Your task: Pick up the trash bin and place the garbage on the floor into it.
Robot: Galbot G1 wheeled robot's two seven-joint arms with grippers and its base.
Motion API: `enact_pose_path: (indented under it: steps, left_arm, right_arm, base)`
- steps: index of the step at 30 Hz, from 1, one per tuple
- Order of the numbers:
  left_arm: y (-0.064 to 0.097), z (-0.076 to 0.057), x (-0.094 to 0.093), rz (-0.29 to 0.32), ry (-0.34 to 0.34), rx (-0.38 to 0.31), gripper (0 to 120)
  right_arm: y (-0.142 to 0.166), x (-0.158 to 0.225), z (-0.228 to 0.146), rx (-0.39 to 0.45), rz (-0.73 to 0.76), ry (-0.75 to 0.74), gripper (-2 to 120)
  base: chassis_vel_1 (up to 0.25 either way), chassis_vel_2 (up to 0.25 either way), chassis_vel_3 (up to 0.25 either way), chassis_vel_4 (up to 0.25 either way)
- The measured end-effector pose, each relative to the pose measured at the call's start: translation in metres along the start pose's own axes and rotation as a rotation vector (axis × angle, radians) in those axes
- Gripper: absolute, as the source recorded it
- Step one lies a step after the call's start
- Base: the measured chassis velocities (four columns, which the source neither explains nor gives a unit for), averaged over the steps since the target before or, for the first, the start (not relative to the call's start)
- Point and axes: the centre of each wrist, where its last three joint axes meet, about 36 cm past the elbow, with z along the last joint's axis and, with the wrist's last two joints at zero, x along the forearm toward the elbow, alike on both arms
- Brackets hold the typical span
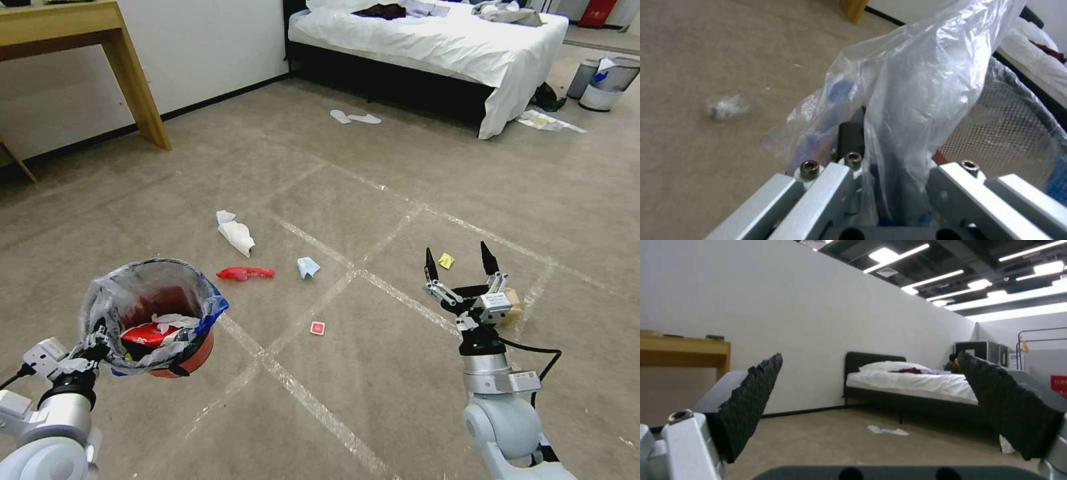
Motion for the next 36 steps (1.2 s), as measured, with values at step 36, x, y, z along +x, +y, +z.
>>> enact_pose_path:
  steps: [36]
  left_arm:
    - [0.005, 0.003, -0.008, -0.013, 0.010, 0.000, 3]
  right_arm:
    - [0.012, -0.007, 0.017, -0.034, -0.015, 0.009, 100]
  base:
    - [-0.096, 0.100, 0.094, -0.095]
